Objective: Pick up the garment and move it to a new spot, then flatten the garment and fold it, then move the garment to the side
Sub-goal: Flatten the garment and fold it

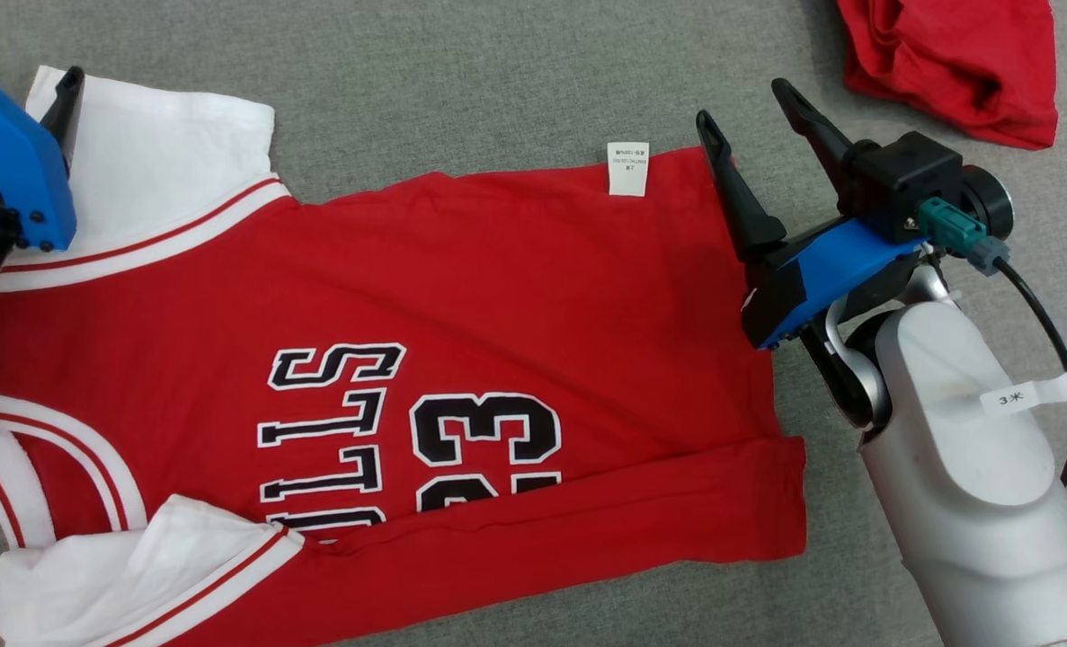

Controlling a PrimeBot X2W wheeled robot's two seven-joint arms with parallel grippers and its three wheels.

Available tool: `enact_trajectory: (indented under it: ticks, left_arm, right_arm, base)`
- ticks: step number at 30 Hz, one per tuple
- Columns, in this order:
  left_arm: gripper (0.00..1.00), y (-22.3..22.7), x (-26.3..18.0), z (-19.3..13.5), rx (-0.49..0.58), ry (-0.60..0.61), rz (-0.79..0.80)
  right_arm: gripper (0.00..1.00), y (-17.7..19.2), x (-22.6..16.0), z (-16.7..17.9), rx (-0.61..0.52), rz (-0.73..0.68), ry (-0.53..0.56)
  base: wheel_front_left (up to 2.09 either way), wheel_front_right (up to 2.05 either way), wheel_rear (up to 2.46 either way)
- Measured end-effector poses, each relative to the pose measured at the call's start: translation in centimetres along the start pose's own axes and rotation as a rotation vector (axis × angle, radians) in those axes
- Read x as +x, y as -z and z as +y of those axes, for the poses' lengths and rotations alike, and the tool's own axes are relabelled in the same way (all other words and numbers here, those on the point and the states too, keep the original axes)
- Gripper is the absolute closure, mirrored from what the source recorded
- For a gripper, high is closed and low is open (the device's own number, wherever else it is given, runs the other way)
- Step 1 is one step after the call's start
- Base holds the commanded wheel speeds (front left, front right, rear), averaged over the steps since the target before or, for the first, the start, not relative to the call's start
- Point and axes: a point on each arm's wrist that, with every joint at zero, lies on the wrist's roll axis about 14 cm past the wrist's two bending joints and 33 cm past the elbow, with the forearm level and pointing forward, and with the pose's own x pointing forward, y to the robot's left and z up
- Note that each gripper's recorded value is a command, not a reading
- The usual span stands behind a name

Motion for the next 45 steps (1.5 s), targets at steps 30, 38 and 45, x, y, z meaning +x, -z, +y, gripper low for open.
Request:
enact_trajectory:
  ticks: [30, 38, 45]
  left_arm:
    - [1.00, 0.6, -0.5, -1.2, -0.050, 0.048, -0.030]
    - [1.00, -1.0, -0.9, -1.1, -0.040, 0.052, -0.107]
    - [1.00, -5.3, -4.4, -0.4, -0.046, 0.030, -0.288]
  right_arm:
    - [0.59, 5.3, 0.3, 0.6, 0.007, 0.338, -0.054]
    - [1.00, 4.7, 1.1, 0.7, 0.026, 0.322, -0.052]
    - [1.00, 0.7, 1.4, -0.3, 0.020, 0.165, -0.012]
  base:
    - [0.00, 0.00, 0.00]
    - [0.00, 0.00, 0.00]
    - [0.00, 0.00, 0.00]
